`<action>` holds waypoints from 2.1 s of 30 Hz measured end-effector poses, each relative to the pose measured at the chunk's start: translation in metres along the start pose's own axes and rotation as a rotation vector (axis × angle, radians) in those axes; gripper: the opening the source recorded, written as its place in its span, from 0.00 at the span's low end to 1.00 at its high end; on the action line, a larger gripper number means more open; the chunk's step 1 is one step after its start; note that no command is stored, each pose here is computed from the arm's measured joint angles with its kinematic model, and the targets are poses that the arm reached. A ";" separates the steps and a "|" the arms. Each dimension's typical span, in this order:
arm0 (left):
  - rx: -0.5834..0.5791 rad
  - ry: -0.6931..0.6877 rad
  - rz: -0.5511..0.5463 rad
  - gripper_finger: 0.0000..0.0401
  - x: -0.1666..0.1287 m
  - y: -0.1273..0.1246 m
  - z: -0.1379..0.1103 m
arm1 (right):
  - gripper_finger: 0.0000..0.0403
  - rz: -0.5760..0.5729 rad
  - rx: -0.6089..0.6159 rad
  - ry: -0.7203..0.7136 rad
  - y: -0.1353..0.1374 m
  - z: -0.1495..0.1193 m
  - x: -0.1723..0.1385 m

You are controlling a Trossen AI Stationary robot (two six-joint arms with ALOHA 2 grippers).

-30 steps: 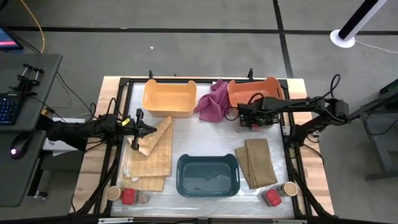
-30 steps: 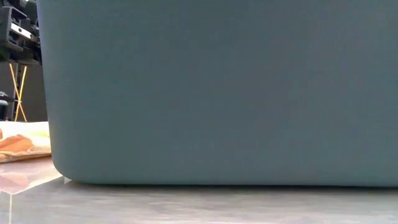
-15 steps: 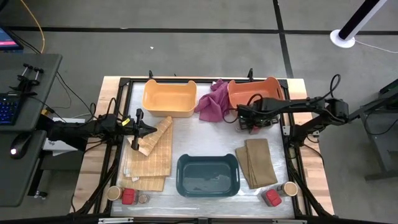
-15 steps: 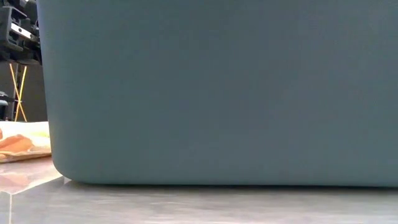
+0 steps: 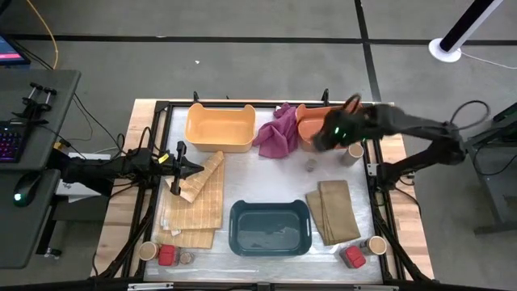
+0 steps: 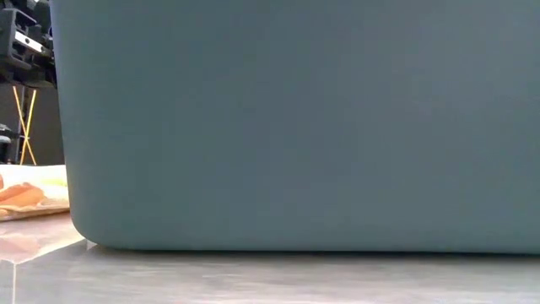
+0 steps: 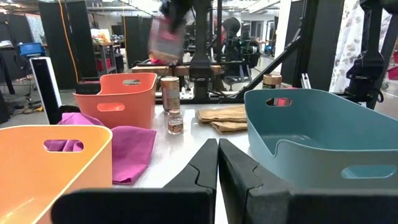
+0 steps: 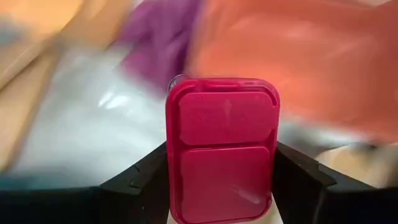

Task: Sort spices by type
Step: Put the top right red seasoning can into the orange bin

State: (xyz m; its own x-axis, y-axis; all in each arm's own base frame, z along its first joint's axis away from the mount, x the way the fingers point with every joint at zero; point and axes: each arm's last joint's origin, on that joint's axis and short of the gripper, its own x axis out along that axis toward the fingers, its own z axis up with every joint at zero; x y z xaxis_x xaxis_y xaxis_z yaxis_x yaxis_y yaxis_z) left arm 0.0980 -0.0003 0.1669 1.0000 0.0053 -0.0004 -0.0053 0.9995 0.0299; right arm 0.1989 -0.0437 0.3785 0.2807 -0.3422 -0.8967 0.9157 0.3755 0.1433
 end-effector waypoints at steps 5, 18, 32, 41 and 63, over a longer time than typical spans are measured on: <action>0.000 0.000 0.000 0.00 0.000 0.000 0.000 | 0.52 -0.205 0.089 -0.047 -0.040 0.037 0.012; 0.000 0.000 0.000 0.00 0.000 0.000 0.000 | 0.52 -0.308 0.326 0.123 -0.127 0.067 0.143; 0.000 0.000 0.000 0.00 0.000 0.000 0.000 | 0.52 -0.370 0.235 0.268 -0.137 0.077 0.201; 0.000 0.000 0.000 0.00 0.000 0.000 0.000 | 0.65 -0.365 0.195 0.241 -0.136 0.082 0.213; 0.000 0.000 0.000 0.00 0.000 0.000 0.000 | 0.65 -0.306 0.206 0.055 -0.137 0.085 0.162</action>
State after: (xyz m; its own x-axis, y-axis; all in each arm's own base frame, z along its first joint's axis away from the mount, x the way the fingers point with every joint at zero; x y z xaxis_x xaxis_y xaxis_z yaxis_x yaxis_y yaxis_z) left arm 0.0980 -0.0003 0.1669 1.0000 0.0055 -0.0006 -0.0055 0.9995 0.0299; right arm 0.1436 -0.2234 0.2488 -0.0253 -0.3631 -0.9314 0.9951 0.0798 -0.0582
